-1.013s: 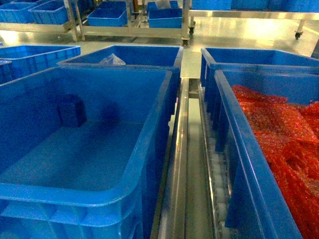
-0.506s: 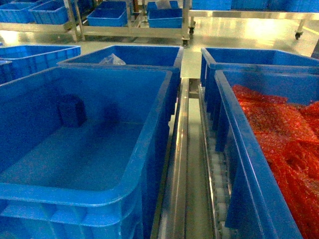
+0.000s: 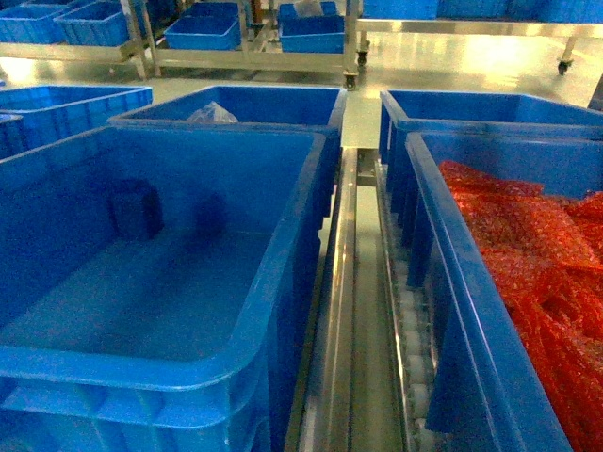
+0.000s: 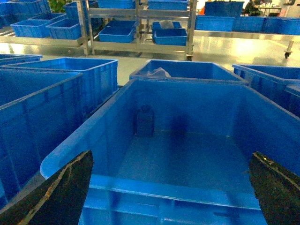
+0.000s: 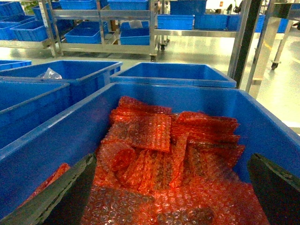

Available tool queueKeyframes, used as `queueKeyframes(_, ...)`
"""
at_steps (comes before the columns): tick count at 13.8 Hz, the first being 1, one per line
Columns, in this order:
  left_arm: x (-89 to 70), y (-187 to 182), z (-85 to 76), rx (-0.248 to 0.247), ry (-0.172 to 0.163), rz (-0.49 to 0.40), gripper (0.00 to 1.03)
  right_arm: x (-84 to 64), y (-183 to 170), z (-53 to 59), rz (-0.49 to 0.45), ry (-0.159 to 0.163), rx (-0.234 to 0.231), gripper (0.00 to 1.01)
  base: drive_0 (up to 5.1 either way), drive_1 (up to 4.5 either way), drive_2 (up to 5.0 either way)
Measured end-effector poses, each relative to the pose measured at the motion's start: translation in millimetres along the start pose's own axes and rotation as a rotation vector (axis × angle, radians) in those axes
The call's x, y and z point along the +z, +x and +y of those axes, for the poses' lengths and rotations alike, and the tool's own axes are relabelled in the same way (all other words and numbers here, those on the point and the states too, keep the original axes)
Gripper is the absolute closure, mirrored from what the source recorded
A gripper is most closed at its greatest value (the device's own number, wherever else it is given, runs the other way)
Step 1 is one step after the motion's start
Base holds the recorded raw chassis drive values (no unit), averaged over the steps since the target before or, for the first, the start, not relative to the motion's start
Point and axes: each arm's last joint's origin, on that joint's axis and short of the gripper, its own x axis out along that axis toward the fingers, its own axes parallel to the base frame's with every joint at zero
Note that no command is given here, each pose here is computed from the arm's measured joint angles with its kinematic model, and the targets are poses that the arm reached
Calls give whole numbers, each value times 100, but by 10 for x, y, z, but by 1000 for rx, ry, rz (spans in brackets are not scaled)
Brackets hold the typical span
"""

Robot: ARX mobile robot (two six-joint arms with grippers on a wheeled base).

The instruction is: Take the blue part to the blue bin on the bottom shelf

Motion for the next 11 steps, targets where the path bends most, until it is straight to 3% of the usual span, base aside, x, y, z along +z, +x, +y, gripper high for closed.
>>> queueKeyframes(11, 0, 0, 0, 0, 0, 0, 5, 0, 0, 0, 0, 0, 0, 3, 0, 0, 0)
